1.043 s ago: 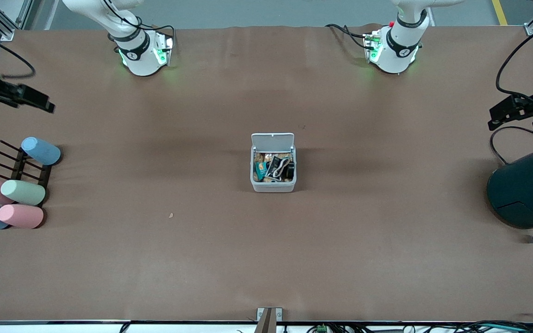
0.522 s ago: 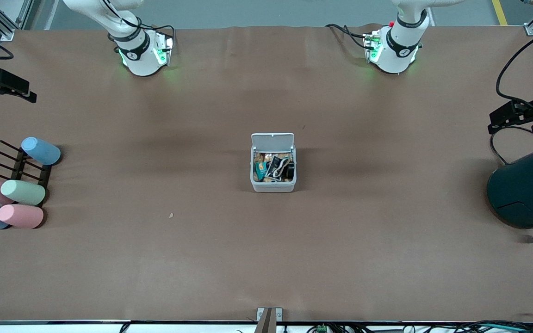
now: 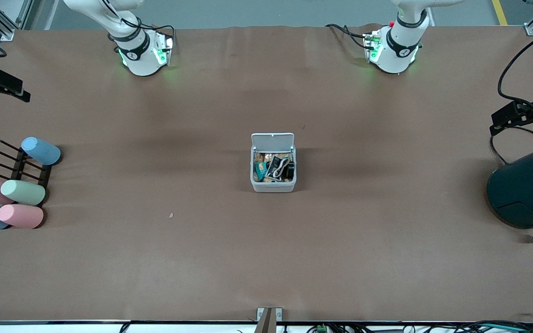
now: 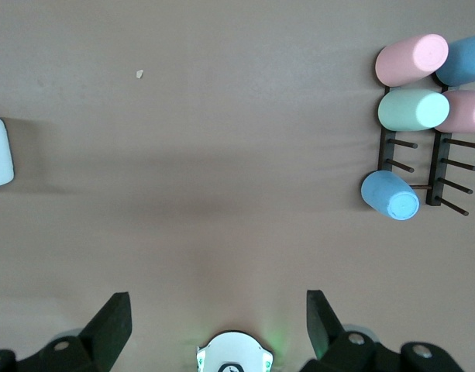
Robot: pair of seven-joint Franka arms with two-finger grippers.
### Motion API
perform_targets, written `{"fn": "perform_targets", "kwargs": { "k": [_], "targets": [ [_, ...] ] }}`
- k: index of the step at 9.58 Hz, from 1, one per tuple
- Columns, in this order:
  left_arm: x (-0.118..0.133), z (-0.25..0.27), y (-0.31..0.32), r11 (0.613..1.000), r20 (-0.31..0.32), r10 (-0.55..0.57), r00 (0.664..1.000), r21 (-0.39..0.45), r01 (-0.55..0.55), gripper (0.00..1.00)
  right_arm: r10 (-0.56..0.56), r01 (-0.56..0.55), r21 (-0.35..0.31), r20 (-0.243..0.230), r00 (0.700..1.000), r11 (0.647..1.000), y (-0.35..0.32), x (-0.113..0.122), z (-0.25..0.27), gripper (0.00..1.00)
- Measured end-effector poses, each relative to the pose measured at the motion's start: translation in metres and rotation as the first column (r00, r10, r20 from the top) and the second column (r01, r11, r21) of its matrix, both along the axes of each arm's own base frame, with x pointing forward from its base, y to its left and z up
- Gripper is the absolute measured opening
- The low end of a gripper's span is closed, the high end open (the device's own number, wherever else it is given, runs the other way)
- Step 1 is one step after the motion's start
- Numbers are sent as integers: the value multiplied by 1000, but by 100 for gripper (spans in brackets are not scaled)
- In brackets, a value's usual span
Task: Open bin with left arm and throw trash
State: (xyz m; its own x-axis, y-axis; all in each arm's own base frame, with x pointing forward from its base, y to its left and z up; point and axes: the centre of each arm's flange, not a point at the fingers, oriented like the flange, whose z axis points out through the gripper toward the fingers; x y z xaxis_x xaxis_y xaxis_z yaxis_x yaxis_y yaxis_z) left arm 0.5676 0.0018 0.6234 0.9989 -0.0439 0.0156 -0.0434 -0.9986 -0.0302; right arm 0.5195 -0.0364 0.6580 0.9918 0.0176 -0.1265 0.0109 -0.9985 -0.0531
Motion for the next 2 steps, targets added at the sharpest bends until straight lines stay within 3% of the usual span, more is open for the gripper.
{"fn": "perform_targets", "kwargs": {
  "k": [2],
  "targets": [
    [0, 0, 0, 1000, 0, -1, 1000, 0, 1, 100, 11, -11, -18, 1, 1000, 1000, 6, 1, 0, 100]
  ]
}}
